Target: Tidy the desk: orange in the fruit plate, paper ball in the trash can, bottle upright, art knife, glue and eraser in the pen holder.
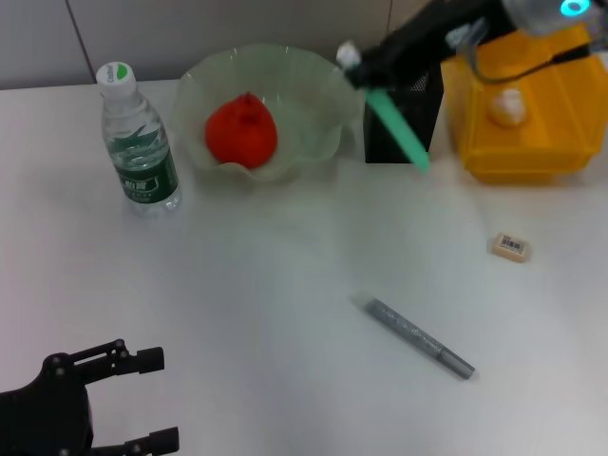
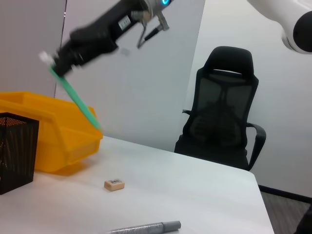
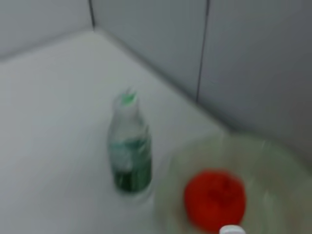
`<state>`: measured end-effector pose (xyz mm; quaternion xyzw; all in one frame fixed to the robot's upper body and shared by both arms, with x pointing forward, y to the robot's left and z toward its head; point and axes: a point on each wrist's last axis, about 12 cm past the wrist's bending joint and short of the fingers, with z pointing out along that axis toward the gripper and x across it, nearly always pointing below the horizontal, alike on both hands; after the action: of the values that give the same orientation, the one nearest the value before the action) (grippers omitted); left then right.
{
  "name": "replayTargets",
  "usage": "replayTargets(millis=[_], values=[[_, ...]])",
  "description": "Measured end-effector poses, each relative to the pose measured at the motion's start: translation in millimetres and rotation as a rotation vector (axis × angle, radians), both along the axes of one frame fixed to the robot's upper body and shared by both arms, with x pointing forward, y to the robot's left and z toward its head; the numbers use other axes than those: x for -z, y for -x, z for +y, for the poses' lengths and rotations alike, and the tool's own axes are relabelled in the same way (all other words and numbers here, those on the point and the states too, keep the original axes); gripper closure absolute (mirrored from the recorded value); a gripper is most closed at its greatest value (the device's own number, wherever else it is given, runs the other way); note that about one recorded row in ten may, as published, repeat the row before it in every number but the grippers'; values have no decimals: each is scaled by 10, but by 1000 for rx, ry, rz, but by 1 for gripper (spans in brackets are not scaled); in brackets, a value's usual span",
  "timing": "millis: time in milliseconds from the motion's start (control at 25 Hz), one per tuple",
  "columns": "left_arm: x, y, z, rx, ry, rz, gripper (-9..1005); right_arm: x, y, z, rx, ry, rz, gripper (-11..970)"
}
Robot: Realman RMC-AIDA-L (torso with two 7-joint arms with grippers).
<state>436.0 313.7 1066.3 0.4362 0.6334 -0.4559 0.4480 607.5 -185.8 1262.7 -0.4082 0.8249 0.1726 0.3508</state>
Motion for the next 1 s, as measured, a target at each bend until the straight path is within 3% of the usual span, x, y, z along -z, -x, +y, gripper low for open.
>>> replayTargets(millis=[200,440,1000], values=[[-1,-4,0,-5,3,-1,194,-34,-81,-196,9,-102,-167,752],[4,-9,-9,-7,6,0,194,166,-240,-396,53,-148,-333,741],[7,-8,-22,-7,9,0,194,560,-475,-603,149,-207,-416,713]])
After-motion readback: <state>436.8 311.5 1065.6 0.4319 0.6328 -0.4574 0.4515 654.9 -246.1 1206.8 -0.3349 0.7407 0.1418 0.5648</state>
